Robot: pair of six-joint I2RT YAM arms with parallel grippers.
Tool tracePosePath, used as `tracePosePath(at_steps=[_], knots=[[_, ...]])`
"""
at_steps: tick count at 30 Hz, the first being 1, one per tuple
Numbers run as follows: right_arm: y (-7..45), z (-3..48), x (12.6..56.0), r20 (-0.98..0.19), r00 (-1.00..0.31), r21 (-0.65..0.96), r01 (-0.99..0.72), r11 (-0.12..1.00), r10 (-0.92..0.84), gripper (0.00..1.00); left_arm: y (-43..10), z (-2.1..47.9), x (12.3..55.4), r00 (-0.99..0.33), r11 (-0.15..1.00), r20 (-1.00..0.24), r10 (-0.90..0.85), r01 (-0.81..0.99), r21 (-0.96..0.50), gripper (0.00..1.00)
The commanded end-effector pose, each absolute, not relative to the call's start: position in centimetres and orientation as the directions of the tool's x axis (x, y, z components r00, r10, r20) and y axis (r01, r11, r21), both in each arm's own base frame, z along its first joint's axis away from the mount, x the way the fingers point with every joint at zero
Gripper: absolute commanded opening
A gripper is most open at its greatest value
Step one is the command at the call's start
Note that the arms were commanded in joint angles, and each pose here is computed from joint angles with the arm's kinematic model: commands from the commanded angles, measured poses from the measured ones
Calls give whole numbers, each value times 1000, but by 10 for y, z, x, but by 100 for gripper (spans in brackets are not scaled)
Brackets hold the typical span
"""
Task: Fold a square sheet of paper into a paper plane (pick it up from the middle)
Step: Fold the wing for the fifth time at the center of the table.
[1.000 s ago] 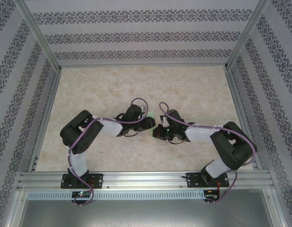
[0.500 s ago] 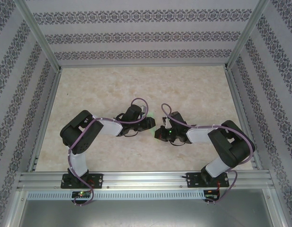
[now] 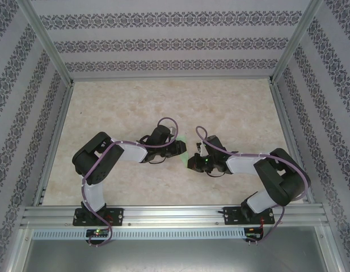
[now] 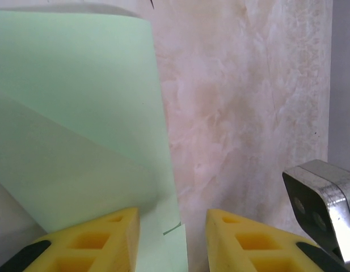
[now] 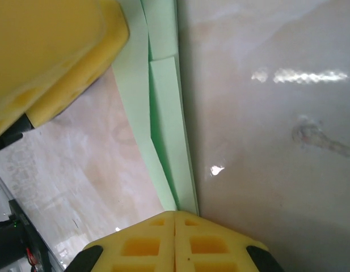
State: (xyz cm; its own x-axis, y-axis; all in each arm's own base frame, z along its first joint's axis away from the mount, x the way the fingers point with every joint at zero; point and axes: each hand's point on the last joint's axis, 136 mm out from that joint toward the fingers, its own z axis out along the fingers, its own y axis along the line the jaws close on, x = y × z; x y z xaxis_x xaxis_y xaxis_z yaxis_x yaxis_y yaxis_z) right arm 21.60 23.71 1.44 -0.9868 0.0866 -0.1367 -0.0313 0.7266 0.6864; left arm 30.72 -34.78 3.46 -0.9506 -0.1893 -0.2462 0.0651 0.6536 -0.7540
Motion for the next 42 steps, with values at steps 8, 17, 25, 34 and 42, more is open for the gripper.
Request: tracePosePath(at_steps=[8, 17, 25, 34, 42], knots=[[202, -10, 181, -45, -996, 585, 38, 811, 79, 7, -348, 19, 303, -960, 685, -229, -160, 58, -726, 36], [230, 73, 224, -260, -960, 698, -110, 708, 107, 11, -349, 21, 301, -962, 682, -230, -149, 68, -728, 36], [274, 52, 229, -221, -975, 688, -163, 707, -9, 11, -350, 20, 301, -963, 678, -225, -146, 69, -732, 36], [258, 22, 223, -179, -984, 626, -117, 771, -4, 10, -350, 20, 301, -963, 682, -227, -145, 69, -728, 36], [232, 4, 216, -133, -990, 597, -45, 801, 43, 9, -348, 16, 300, -965, 688, -221, -143, 64, -723, 36]])
